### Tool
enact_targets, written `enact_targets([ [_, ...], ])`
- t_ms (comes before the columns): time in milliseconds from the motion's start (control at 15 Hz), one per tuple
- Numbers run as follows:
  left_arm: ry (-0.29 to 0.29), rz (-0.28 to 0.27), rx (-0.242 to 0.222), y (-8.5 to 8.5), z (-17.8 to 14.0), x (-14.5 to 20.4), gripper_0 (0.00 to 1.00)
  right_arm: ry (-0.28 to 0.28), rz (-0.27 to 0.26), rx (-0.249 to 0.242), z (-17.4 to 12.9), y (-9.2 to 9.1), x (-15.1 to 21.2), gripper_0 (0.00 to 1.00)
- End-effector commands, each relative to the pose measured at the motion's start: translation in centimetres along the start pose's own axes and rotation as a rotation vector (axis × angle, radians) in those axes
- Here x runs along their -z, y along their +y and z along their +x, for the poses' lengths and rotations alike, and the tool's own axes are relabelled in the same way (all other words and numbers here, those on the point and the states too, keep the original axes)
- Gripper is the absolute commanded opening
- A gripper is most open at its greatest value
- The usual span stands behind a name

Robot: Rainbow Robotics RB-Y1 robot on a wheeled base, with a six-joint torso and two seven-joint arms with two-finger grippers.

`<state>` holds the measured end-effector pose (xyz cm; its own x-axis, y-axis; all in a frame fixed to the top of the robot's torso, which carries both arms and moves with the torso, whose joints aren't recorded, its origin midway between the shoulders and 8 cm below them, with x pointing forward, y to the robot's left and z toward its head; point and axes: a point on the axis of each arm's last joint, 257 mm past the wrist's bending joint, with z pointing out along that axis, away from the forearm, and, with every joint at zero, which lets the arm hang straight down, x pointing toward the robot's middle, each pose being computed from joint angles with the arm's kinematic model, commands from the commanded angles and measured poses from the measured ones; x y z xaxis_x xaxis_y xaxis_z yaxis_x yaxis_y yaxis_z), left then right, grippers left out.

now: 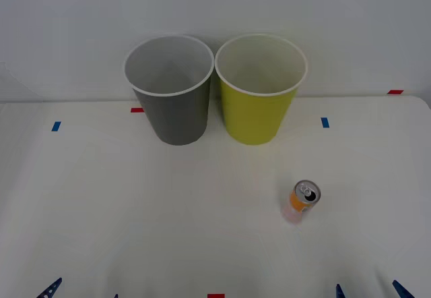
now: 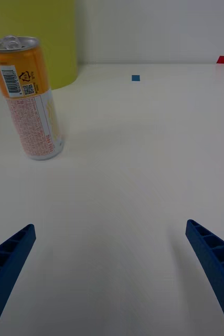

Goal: Put cans in the gray bin and PET bottles in the light green bin.

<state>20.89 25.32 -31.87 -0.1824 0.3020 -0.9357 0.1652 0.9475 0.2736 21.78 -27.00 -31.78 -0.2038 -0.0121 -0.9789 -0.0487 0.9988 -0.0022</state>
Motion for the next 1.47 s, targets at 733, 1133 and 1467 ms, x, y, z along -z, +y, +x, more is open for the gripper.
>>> enact_targets([
  [733, 0.000, 0.000, 0.000, 0.00, 0.00, 0.00, 1.00, 0.000, 0.000, 0.000, 0.00, 0.00, 0.00, 1.00],
  [1133, 0.000, 0.000, 0.000, 0.00, 0.00, 0.00, 1.00, 0.000, 0.000, 0.000, 0.00, 0.00, 0.00, 1.00],
  [1467, 0.000, 0.000, 0.000, 0.00, 0.00, 0.00, 1.00, 0.000, 0.000, 0.000, 0.00, 0.00, 0.00, 1.00],
])
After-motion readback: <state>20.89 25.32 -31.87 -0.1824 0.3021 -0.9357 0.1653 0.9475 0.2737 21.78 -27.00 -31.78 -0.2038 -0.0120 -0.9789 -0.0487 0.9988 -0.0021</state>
